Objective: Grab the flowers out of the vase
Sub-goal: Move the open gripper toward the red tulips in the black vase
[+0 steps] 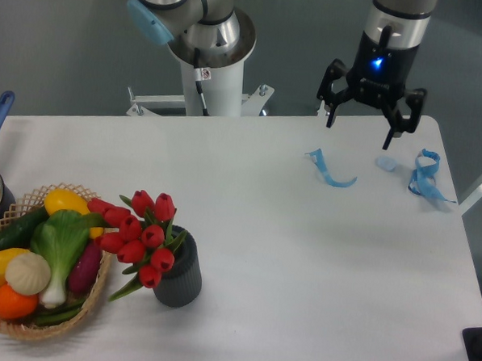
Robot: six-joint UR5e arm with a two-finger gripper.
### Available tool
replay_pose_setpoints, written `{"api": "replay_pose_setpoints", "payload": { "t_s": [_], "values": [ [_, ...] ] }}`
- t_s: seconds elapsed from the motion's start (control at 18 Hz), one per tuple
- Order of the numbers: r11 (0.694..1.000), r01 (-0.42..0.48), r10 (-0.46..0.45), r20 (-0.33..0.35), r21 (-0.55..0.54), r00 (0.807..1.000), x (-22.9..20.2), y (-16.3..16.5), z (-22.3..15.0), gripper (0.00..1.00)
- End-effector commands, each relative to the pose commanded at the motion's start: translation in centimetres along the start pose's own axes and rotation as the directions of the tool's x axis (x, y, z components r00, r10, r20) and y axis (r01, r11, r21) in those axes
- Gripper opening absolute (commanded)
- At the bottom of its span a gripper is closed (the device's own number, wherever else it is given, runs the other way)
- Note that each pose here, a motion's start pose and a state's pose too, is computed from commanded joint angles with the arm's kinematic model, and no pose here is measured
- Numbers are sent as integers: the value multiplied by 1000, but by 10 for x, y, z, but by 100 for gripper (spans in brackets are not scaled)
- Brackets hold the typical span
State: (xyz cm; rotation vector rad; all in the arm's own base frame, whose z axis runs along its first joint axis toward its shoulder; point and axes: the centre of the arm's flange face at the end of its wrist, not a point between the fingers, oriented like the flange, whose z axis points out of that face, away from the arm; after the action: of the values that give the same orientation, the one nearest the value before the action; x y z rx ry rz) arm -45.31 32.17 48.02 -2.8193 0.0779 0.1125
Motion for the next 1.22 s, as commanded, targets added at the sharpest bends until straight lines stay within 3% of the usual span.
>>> {"api": "replay_pose_setpoints", "payload": {
  "t_s": [0.28,0.56,1.06,1.22],
  "values": [
    [999,-29,28,35,38,999,-1,-7,-4,100],
    [996,-29,25,54,80,998,11,3,27,100],
    [988,-17,21,-25,151,999,30,8,55,100],
    [976,-49,63,-63,211,996,46,2,69,100]
  ]
}}
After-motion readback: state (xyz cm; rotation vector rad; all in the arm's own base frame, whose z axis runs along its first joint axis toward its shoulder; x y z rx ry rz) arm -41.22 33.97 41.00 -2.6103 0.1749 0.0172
